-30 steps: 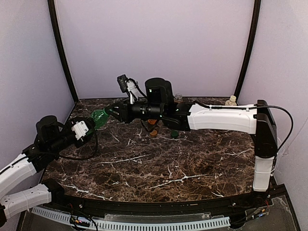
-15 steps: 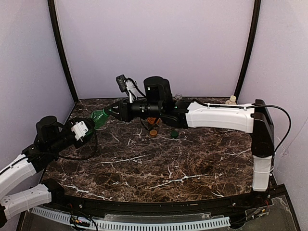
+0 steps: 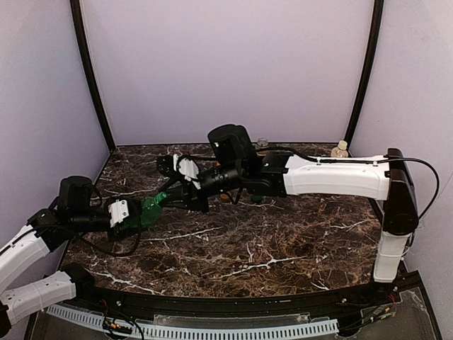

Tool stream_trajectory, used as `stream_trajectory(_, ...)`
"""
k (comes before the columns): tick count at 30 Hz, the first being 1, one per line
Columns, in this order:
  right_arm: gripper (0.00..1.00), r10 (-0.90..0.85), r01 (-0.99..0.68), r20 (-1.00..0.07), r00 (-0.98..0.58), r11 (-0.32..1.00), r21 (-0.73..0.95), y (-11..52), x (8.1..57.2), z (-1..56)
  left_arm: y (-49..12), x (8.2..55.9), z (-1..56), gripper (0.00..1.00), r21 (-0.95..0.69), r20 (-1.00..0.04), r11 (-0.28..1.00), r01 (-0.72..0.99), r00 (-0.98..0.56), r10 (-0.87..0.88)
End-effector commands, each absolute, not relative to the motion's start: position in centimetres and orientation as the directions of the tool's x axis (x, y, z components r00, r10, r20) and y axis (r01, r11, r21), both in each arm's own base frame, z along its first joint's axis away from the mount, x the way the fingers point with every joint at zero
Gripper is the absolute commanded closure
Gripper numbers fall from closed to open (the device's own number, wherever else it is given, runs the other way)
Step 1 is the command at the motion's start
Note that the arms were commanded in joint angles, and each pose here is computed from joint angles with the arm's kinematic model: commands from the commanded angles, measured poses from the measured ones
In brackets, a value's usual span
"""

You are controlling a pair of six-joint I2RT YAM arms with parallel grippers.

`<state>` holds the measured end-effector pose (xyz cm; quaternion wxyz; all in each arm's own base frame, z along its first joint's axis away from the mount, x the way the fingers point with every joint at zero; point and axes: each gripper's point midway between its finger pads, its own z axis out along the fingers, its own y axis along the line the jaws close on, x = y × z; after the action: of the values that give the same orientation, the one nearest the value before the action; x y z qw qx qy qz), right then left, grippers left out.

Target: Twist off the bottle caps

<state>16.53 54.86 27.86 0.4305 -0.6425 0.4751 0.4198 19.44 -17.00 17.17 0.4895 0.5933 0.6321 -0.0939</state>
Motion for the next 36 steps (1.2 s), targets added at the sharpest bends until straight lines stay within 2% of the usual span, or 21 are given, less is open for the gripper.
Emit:
stream_trajectory(1, 1.0, -0.202, -0.807, -0.81, 0.551, -0.374, -0.456, 53.9, 11.7, 25.2, -19.4, 15.0, 18.5, 0.99, 0.398, -0.784, 0.077, 0.914, 0.295, 0.546)
stream_trajectory(7, 1.0, -0.156, -0.588, -0.583, 0.797, -0.421, -0.691, 52.2, 11.5, 23.4, -18.9, 14.1, 17.5, 0.99, 0.407, -0.743, 0.002, 0.914, 0.33, 0.582)
stream_trajectory(12, 1.0, -0.163, -0.423, -0.392, 0.905, -0.429, -0.798, 52.0, 12.3, 23.1, -18.4, 13.6, 16.5, 0.99, 0.4, -0.719, -0.034, 0.916, 0.336, 0.609)
stream_trajectory(16, 1.0, -0.122, -0.317, -0.293, 0.948, -0.425, -0.848, 52.1, 12.0, 23.4, -18.3, 13.0, 16.1, 0.99, 0.387, -0.717, -0.056, 0.921, 0.338, 0.609)
stream_trajectory(22, 1.0, -0.09, -0.271, -0.256, 0.962, -0.384, -0.883, 53.0, 11.8, 24.3, -18.4, 12.9, 16.2, 0.99, 0.388, -0.723, -0.057, 0.92, 0.341, 0.601)
stream_trajectory(24, 0.91, -0.09, -0.275, -0.26, 0.961, -0.358, -0.892, 53.1, 11.8, 24.7, -18.5, 13.2, 16.5, 0.99, 0.396, -0.725, -0.042, 0.917, 0.341, 0.598)
stream_trajectory(26, 0.87, -0.09, -0.281, -0.266, 0.96, -0.332, -0.9, 53.3, 11.9, 25.3, -18.5, 13.4, 16.7, 0.99, 0.409, -0.723, -0.035, 0.912, 0.348, 0.597)
stream_trajectory(29, 1.0, -0.081, -0.29, -0.279, 0.957, -0.314, -0.904, 53.2, 11.7, 25.9, -18.4, 13.5, 16.7, 0.99, 0.419, -0.717, -0.034, 0.907, 0.354, 0.601)
stream_trajectory(33, 1.0, -0.075, -0.288, -0.278, 0.958, -0.27, -0.919, 52.8, 11.7, 26.8, -18.3, 13.5, 16.5, 0.99, 0.419, -0.712, -0.036, 0.907, 0.353, 0.607)
stream_trajectory(36, 1.0, -0.049, -0.321, -0.318, 0.947, -0.223, -0.92, 51.6, 11.4, 28.4, -18.0, 13.4, 16.0, 0.99, 0.416, -0.697, -0.042, 0.909, 0.348, 0.627)
